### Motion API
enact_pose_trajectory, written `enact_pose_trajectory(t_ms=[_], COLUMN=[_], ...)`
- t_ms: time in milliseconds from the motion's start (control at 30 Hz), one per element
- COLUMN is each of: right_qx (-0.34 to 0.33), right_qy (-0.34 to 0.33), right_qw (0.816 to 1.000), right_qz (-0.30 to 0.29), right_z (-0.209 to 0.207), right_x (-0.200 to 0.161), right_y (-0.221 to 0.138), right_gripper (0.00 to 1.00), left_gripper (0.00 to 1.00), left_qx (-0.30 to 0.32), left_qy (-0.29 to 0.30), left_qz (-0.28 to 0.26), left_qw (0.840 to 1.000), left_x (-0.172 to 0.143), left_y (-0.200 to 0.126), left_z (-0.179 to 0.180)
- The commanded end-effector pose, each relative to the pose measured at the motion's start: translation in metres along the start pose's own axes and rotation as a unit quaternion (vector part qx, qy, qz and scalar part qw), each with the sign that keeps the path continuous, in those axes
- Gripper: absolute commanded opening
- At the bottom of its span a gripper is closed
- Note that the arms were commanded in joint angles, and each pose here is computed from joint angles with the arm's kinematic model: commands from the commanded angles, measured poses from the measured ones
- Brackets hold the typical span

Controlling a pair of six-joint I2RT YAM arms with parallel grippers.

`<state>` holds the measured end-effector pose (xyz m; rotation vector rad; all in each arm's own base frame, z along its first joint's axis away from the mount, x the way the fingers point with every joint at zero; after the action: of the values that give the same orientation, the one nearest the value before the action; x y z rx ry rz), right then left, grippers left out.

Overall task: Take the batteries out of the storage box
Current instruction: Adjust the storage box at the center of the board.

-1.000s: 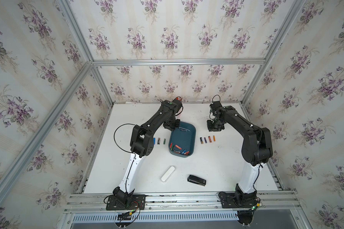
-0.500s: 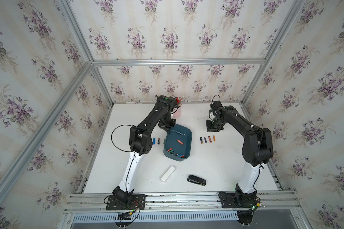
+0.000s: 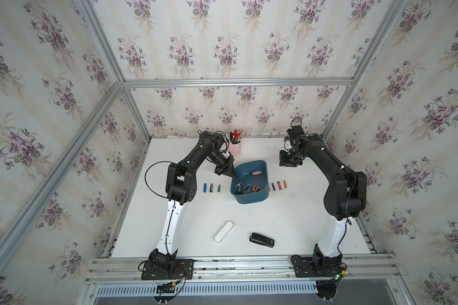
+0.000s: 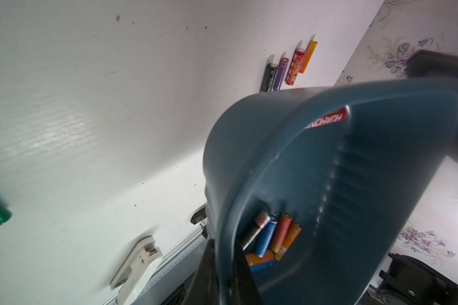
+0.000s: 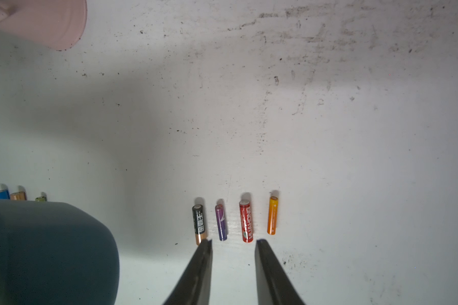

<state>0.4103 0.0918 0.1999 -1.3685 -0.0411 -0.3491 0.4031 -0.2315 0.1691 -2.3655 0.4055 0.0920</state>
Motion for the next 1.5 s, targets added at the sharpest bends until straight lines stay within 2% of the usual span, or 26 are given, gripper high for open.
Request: enact_pose_trajectory(t_ms=[0, 200, 300, 467, 667, 900, 1100, 1233, 1367, 1467], right_qx=[-0.007, -0.009, -0.010, -0.015, -0.021, -0.022, -0.022, -0.016, -0.009, -0.011], right_qy=[-0.004, -0.006, -0.006, -0.011, -0.014, -0.014, -0.018, -0.028, -0.031, -0.051], right_qw=[1.000, 1.000, 1.000, 1.000, 1.000, 1.000, 1.000, 0.999, 0.999, 0.999], right_qz=[0.010, 0.011, 0.011, 0.016, 0.007, 0.007, 0.008, 0.003, -0.007, -0.004], right_z=[-0.001, -0.001, -0.001, -0.003, -0.005, -0.006, -0.004, 0.006, 0.016, 0.030], right_x=[-0.001, 0.002, 0.002, -0.001, -0.005, -0.011, -0.015, -0.016, -0.018, -0.025], right_y=[-0.004, -0.004, -0.004, -0.005, -0.018, -0.023, -0.025, -0.031, -0.037, -0.032], right_gripper=[0.33, 0.33, 0.33, 0.33, 0.33, 0.33, 0.33, 0.33, 0.34, 0.34], left_gripper=[0.00, 0.00, 0.00, 0.00, 0.00, 0.01, 0.15, 0.30, 0.38, 0.40], left_qx=[-0.020, 0.104, 0.183, 0.247, 0.261, 0.251, 0.254, 0.259, 0.252, 0.271], left_qy=[0.004, 0.005, 0.021, 0.037, 0.039, 0.040, 0.038, 0.041, 0.053, 0.065], left_qz=[-0.012, -0.040, -0.065, -0.092, -0.112, -0.120, -0.116, -0.117, -0.141, -0.174], left_qw=[1.000, 0.994, 0.981, 0.964, 0.958, 0.960, 0.959, 0.958, 0.956, 0.944], left_x=[0.002, 0.007, 0.011, 0.021, 0.027, 0.033, 0.030, 0.026, 0.021, 0.010], left_y=[-0.006, -0.013, -0.017, -0.011, -0.001, 0.017, 0.022, 0.015, -0.004, -0.031], left_z=[-0.008, 0.008, 0.012, 0.019, 0.025, 0.029, 0.035, 0.031, 0.011, -0.007])
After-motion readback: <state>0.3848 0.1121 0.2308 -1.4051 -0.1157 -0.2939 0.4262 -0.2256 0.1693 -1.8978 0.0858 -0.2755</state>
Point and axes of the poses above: each gripper's point midway between its finger pads, its own y axis out along the fingers, its own z axis along the line the jaws close on, x = y × z, the point moved 7 cm from there along -y, back along the fingers, and after that the axes turned 12 degrees about y, right-handed, at the moved point
